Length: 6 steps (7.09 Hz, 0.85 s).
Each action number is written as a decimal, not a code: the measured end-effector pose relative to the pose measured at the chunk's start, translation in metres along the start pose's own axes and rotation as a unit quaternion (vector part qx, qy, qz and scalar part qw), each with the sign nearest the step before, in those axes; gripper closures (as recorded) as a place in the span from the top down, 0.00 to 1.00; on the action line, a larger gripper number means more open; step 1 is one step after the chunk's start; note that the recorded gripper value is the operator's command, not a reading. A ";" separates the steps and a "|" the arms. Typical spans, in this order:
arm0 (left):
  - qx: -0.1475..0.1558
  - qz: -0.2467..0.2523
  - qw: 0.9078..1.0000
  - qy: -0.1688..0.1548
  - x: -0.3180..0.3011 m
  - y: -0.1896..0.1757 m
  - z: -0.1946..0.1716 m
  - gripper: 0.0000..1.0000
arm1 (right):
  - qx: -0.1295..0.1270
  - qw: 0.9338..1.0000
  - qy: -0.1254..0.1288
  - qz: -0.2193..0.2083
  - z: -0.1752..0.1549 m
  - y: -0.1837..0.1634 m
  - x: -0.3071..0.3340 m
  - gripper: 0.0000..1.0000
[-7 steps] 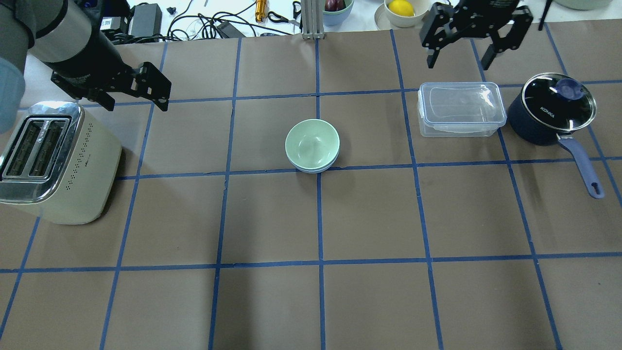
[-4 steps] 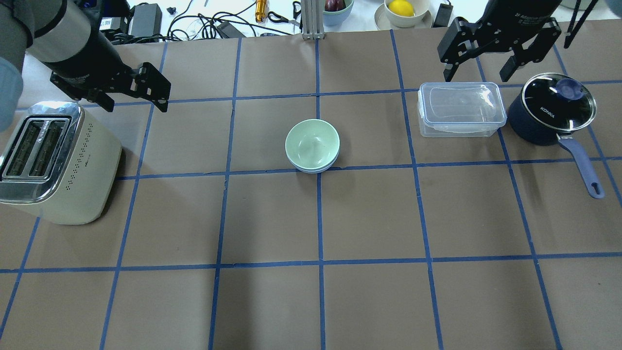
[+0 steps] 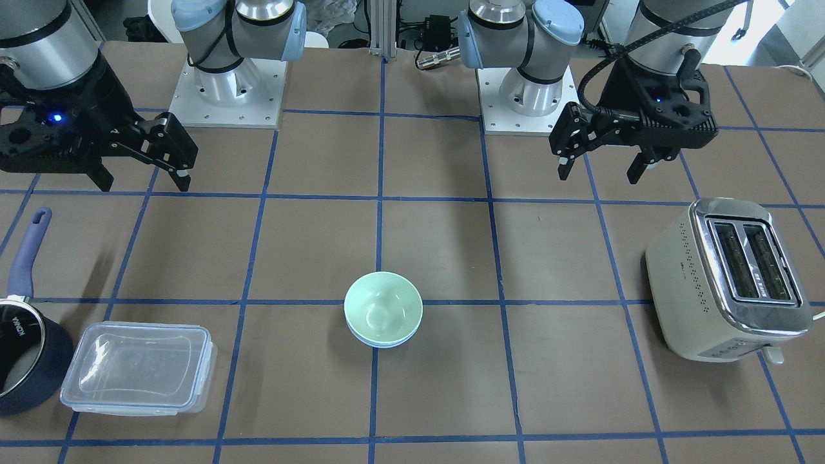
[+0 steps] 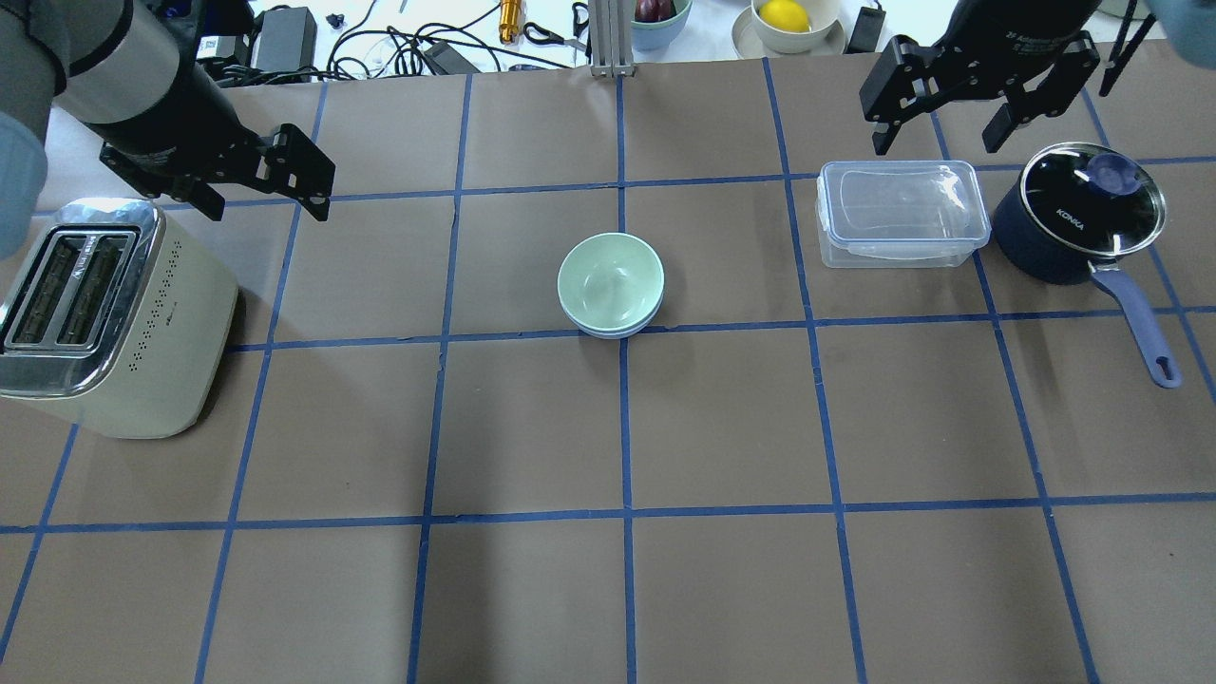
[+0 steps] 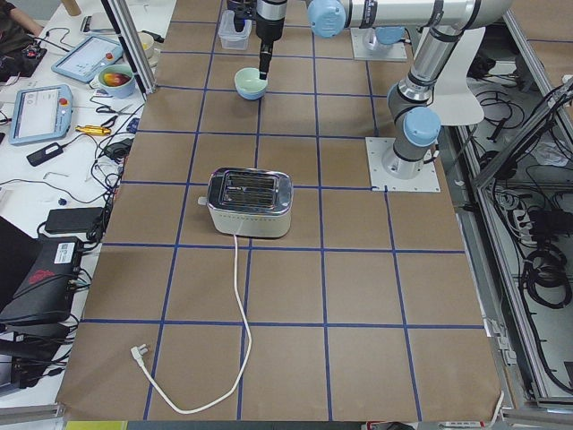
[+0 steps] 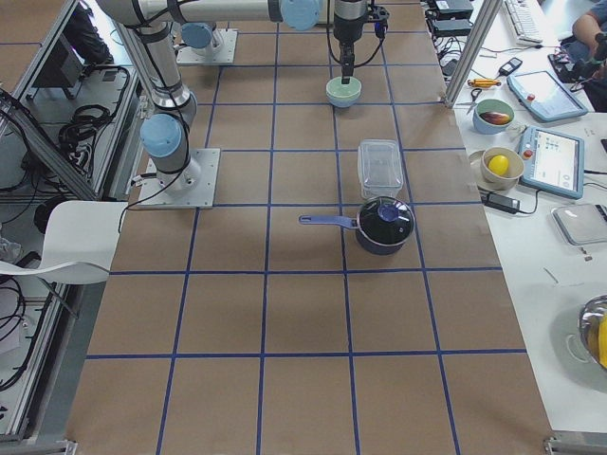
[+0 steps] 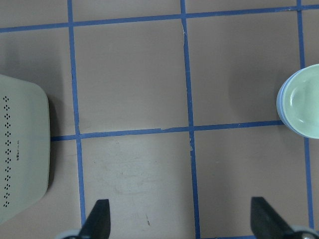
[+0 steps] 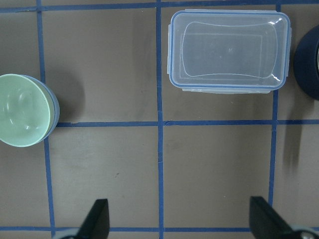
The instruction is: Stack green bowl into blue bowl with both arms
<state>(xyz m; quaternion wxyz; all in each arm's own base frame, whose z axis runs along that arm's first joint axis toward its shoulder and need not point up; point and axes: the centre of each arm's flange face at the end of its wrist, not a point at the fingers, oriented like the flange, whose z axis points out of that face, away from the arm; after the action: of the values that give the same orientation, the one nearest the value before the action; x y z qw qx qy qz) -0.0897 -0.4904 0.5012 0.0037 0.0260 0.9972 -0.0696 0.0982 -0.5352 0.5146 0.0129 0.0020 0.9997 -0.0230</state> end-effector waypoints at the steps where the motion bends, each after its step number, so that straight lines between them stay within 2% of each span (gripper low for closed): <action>1: 0.000 0.000 1.000 0.000 0.000 0.000 0.000 1.00 | 0.000 1.000 0.000 0.000 0.000 0.001 0.000 1.00; 6: 0.005 0.000 1.000 0.001 0.000 0.001 -0.004 1.00 | -0.002 1.000 0.000 0.000 -0.001 0.001 0.000 1.00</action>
<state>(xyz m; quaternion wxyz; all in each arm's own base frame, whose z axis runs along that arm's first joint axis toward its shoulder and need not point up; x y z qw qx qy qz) -0.0899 -0.4888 0.5055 0.0030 0.0259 0.9969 -0.0745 0.0982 -0.5338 0.5152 0.0125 0.0021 0.9997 -0.0205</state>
